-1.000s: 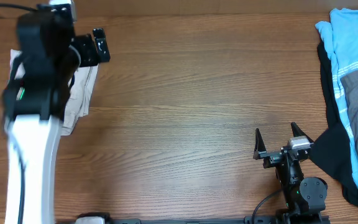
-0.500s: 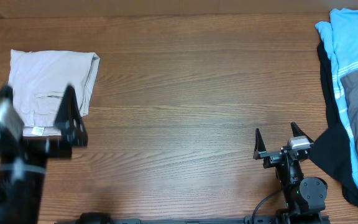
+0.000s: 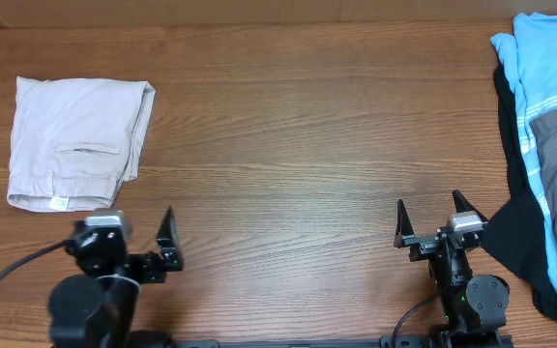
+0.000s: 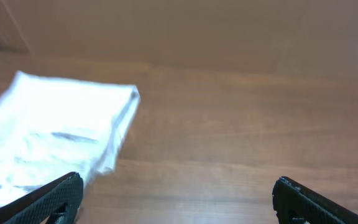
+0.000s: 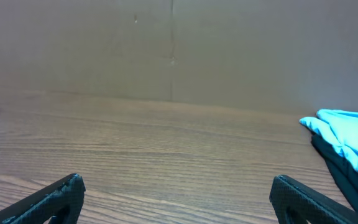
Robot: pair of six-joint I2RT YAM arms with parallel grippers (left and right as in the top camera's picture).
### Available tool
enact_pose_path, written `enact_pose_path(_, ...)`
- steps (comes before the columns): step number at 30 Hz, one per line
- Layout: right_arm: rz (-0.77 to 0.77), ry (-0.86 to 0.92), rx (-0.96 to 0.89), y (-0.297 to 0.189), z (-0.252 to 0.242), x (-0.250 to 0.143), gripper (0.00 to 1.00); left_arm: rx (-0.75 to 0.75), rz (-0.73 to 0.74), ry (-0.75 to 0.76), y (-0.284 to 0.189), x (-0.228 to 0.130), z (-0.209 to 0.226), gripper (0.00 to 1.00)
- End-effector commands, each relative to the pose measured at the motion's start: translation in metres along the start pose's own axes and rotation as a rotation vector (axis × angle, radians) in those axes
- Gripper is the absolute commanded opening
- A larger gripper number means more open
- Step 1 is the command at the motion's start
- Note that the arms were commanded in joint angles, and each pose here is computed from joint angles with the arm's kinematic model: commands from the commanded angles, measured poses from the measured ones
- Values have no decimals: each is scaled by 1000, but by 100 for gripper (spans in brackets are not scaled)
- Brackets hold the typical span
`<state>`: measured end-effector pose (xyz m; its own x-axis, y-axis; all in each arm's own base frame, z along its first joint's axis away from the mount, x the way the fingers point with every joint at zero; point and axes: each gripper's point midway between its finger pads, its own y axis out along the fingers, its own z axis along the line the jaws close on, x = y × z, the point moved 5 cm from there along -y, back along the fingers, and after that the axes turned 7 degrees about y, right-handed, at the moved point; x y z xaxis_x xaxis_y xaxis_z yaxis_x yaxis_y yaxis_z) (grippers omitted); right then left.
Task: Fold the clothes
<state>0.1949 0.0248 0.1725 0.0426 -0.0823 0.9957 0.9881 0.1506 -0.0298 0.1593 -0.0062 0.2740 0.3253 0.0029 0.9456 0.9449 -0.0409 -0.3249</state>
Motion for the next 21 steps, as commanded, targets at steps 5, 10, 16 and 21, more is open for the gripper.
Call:
enact_pose_path(5, -8, -6, -2, 0, -1, -1, 100, -39, -48, -75, 38, -47, -3, 100)
enact_pose_path(10, -8, -6, -2, 0, -1, -1, 100, -38, -174, -60, 52, -48, -2, 100)
enact_pose_path(16, -8, -6, -2, 0, -1, -1, 100, -11, -282, -14, 63, -51, 1, 100)
enact_pose_path(21, -8, -6, -2, 0, -1, -1, 100, -6, -291, -15, 71, -66, 2, 100)
